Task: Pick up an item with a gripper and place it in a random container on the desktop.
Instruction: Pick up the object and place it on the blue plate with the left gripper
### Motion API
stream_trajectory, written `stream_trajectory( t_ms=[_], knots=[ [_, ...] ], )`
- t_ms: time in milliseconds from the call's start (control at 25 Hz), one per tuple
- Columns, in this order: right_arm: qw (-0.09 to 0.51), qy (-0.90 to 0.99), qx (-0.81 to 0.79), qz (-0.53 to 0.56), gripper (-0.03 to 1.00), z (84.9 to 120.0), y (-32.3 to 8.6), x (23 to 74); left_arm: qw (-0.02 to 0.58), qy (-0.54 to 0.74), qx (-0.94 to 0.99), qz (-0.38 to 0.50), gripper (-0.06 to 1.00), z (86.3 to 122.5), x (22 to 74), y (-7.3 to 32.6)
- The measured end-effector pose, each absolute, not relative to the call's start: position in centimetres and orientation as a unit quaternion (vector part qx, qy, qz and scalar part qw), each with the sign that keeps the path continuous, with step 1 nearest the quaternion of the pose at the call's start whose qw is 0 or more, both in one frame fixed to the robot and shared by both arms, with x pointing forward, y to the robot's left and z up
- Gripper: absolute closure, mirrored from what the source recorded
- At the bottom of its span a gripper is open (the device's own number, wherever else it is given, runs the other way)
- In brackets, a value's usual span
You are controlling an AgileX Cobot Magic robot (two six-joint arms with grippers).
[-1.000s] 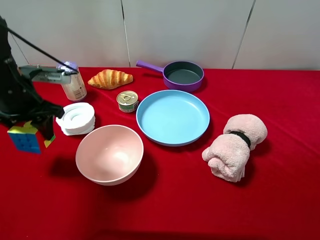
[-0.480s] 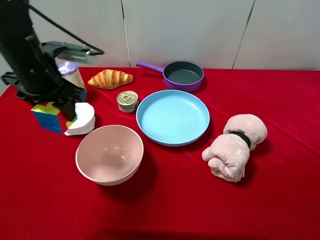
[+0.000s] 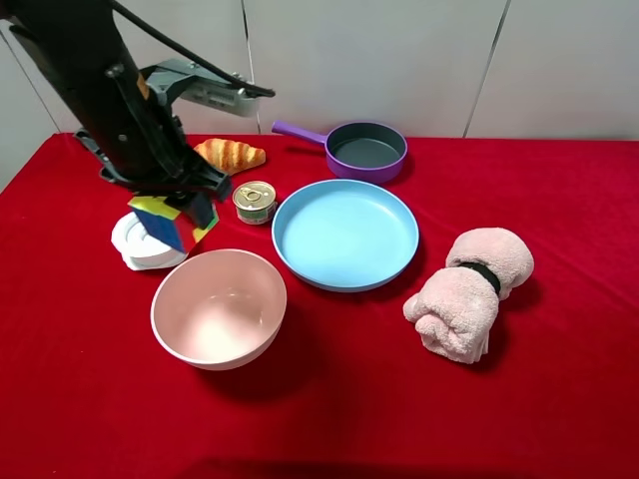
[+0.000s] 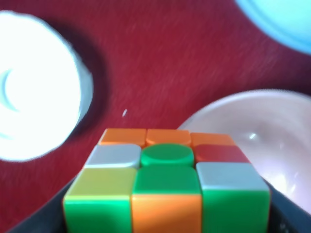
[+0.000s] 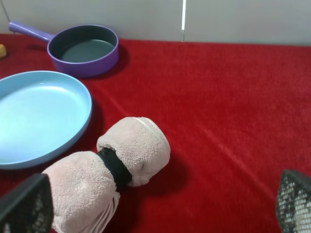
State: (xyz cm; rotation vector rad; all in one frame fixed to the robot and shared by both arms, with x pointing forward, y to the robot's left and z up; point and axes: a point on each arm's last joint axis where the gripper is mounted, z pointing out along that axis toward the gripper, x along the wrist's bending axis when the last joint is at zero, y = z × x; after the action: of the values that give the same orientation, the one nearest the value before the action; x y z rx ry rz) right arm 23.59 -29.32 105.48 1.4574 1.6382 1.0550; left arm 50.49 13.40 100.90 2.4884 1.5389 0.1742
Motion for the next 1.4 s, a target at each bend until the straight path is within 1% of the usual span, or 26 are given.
stream_trajectory(
  t_ms=[120,280,440,680,880,1160,1400],
  knots=[
    [0.347,0.631,0.562,0.407,0.27,105.5,-29.3,23.6,0.129,0.511,0.847,0.07,0.37,101.0,50.8,12.6],
    [0.347,0.631,0.562,0.407,0.27,105.5,-29.3,23.6,0.133,0.496,0.855,0.071,0.37,100.6,51.5,11.3],
    [0.347,0.631,0.562,0.407,0.27,105.5,-29.3,23.6,0.134,0.468,0.87,0.072,0.37,99.9,52.9,8.9],
    [0.347,0.631,0.562,0.407,0.27,105.5,-29.3,23.6,0.157,0.418,0.891,0.08,0.37,100.1,55.5,4.3],
    [0.347,0.631,0.562,0.407,0.27,105.5,-29.3,23.6,0.158,0.38,0.909,0.072,0.37,99.9,57.2,1.0],
    [0.347,0.631,0.562,0.407,0.27,105.5,-29.3,23.6,0.161,0.337,0.925,0.065,0.37,98.6,59.2,-3.2],
    [0.347,0.631,0.562,0.407,0.27,105.5,-29.3,23.6,0.153,0.319,0.934,0.05,0.37,96.1,60.1,-5.2]
  ],
)
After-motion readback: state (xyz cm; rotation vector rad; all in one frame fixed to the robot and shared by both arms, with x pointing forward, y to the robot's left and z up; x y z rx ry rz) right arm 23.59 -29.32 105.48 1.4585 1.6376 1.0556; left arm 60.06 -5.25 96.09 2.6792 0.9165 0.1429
